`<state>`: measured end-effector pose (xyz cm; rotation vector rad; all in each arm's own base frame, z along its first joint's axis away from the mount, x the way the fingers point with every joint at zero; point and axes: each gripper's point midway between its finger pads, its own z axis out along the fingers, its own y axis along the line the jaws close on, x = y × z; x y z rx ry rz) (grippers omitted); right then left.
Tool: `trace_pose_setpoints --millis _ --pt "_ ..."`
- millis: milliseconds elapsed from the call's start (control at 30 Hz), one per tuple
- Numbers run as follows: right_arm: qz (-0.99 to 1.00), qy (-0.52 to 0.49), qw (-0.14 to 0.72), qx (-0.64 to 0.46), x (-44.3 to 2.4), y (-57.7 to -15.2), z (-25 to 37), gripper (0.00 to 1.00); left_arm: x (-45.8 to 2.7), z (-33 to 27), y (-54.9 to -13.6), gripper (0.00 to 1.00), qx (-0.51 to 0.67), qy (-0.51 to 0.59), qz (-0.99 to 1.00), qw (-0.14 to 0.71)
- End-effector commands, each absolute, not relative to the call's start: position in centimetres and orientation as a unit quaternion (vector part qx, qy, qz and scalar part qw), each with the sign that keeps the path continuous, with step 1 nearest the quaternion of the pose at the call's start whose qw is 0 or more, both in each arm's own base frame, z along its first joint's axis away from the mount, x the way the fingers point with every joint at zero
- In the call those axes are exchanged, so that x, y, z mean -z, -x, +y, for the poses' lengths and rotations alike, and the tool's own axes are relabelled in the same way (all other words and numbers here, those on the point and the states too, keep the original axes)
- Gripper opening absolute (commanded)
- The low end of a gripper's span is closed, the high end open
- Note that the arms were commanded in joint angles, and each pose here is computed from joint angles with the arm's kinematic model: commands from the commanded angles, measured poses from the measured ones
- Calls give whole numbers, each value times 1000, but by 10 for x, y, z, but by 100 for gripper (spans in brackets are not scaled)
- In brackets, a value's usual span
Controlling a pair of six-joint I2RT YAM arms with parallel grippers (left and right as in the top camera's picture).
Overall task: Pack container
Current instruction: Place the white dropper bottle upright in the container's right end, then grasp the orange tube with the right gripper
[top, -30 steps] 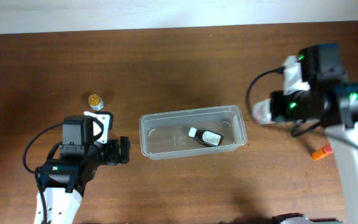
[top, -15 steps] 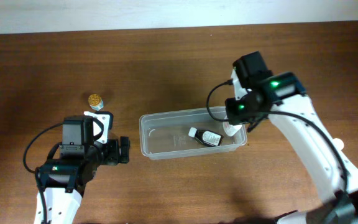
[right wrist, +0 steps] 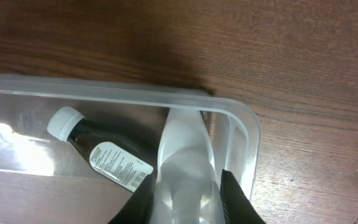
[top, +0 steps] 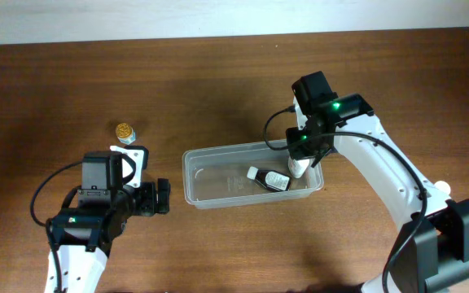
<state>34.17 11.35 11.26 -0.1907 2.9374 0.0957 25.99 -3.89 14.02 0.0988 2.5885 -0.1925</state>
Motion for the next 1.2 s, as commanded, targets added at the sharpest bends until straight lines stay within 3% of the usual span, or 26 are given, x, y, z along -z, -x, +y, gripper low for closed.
trace_pose_setpoints --millis 0,67,133,233,400,500,633,800,967,1167 --pt "994 59 89 -17 -107 -341 108 35 -148 -40 -264 99 79 -31 957 279" --pt "994 61 92 -17 -113 -339 107 43 -148 -40 -264 100 79 -31 957 279" --pt "992 61 111 -20 -129 -340 107 44 -148 -40 -264 99 79 -31 957 278" --pt "982 44 182 10 -190 -346 91 46 -148 -40 -264 100 79 -31 957 278" --pt "943 -102 313 41 -298 -338 19 74 -148 -40 -264 99 79 -31 957 279" --pt "922 -201 327 48 -315 -319 -37 82 -148 -40 -264 100 79 -31 957 279" --pt "913 -308 262 50 -292 -288 -102 88 -148 -40 -264 99 79 -31 957 279" --pt "909 -396 129 11 -211 -261 -151 89 -148 -40 -264 99 79 -31 957 279" --pt "909 -416 29 -7 -148 -249 -168 89 -148 -40 -264 99 79 -31 957 279" --pt "908 -417 -27 -17 -114 -250 -170 89 -148 -40 -264 99 79 -31 957 279"
